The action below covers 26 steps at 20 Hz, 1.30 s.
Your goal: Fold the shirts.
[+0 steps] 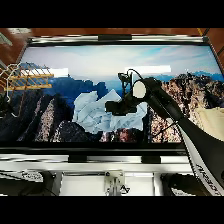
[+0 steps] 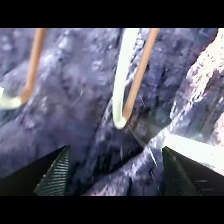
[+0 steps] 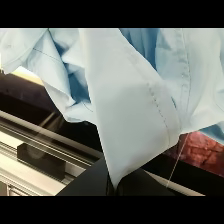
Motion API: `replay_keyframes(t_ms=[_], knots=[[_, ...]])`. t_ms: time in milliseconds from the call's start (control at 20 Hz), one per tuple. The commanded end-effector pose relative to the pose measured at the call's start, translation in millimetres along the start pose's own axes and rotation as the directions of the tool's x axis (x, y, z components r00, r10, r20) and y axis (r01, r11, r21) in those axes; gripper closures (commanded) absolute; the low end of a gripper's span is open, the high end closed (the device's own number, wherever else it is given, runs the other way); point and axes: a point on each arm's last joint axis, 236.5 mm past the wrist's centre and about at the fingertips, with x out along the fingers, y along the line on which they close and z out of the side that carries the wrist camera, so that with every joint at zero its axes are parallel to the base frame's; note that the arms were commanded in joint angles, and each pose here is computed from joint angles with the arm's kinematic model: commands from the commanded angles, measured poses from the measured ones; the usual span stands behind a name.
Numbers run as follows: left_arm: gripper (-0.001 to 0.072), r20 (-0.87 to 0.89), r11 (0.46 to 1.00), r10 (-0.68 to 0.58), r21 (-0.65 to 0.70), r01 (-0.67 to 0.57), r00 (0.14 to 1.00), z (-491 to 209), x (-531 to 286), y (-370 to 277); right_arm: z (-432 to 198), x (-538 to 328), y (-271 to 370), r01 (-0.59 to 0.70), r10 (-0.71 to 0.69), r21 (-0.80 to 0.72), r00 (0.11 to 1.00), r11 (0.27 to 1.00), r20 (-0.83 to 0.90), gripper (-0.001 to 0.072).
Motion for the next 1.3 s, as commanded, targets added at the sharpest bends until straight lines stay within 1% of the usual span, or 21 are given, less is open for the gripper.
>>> replay_keyframes(t_ms=[0, 50, 350, 450, 500, 550, 600, 750, 800, 850, 1050, 1100, 1150, 1250], knots=[[0.0076, -0.016, 0.998, -0.031, 0.046, 0.032, 0.999, 2, 27, -7, 6, 0, 0, -0.001, 0.001, 0.004, 1.000, 1.000, 0.023, 0.0634], [0.0102, -0.025, 0.998, -0.040, 0.056, 0.041, 0.999, 1, 32, -9, 6, 0, 0, -0.002, 0.002, 0.004, 1.000, 1.000, 0.024, 0.0634], [0.0103, -0.044, 0.996, -0.063, 0.053, 0.065, 0.997, -2, 47, -13, 6, 0, 1, -0.003, 0.003, 0.010, 1.000, 1.000, 0.025, 0.0634], [0.0201, -0.038, 0.996, -0.066, 0.065, 0.068, 0.997, -1, 49, -13, 6, 0, 1, -0.004, 0.004, 0.013, 1.000, 1.000, 0.025, 0.0633], [0.0202, -0.024, 0.995, -0.068, 0.069, 0.070, 0.997, 3, 49, -14, 6, 0, 1, -0.004, 0.004, 0.013, 1.000, 1.000, 0.025, 0.0634], [0.0241, -0.011, 0.995, -0.069, 0.073, 0.070, 0.998, 6, 49, -14, 6, 0, 1, -0.004, 0.004, 0.012, 1.000, 1.000, 0.026, 0.0633], [0.0256, -0.005, 0.994, -0.070, 0.079, 0.070, 0.998, 7, 49, -14, 6, 0, 1, -0.004, 0.003, 0.012, 1.000, 1.000, 0.026, 0.0633], [0.0259, -0.005, 0.995, -0.069, 0.079, 0.069, 0.998, 7, 50, -14, 6, 0, 1, -0.004, 0.004, 0.012, 1.000, 1.000, 0.026, 0.0633], [0.0330, -0.006, 0.994, -0.069, 0.079, 0.069, 0.998, 7, 50, -14, 6, 0, 1, -0.004, 0.004, 0.012, 1.000, 1.000, 0.026, 0.0633], [0.0374, -0.010, 0.994, -0.071, 0.085, 0.071, 0.997, 6, 52, -14, 6, 0, 1, -0.004, 0.004, 0.012, 1.000, 1.000, 0.026, 0.0633], [0.0395, -0.026, 0.994, -0.079, 0.079, 0.081, 0.997, 3, 59, -15, 6, 0, 1, -0.005, 0.005, 0.013, 1.000, 1.000, 0.025, 0.0633], [0.0470, -0.028, 0.994, -0.080, 0.079, 0.082, 0.996, 2, 61, -15, 6, 0, 1, -0.005, 0.005, 0.013, 1.000, 1.000, 0.025, 0.0633], [0.0507, -0.024, 0.994, -0.078, 0.080, 0.079, 0.997, 3, 61, -14, 6, 0, 1, -0.005, 0.005, 0.013, 1.000, 1.000, 0.025, 0.0633], [0.0622, -0.012, 0.994, -0.073, 0.080, 0.074, 0.997, 7, 59, -13, 6, 0, 1, -0.005, 0.005, 0.013, 1.000, 1.000, 0.025, 0.0633]])
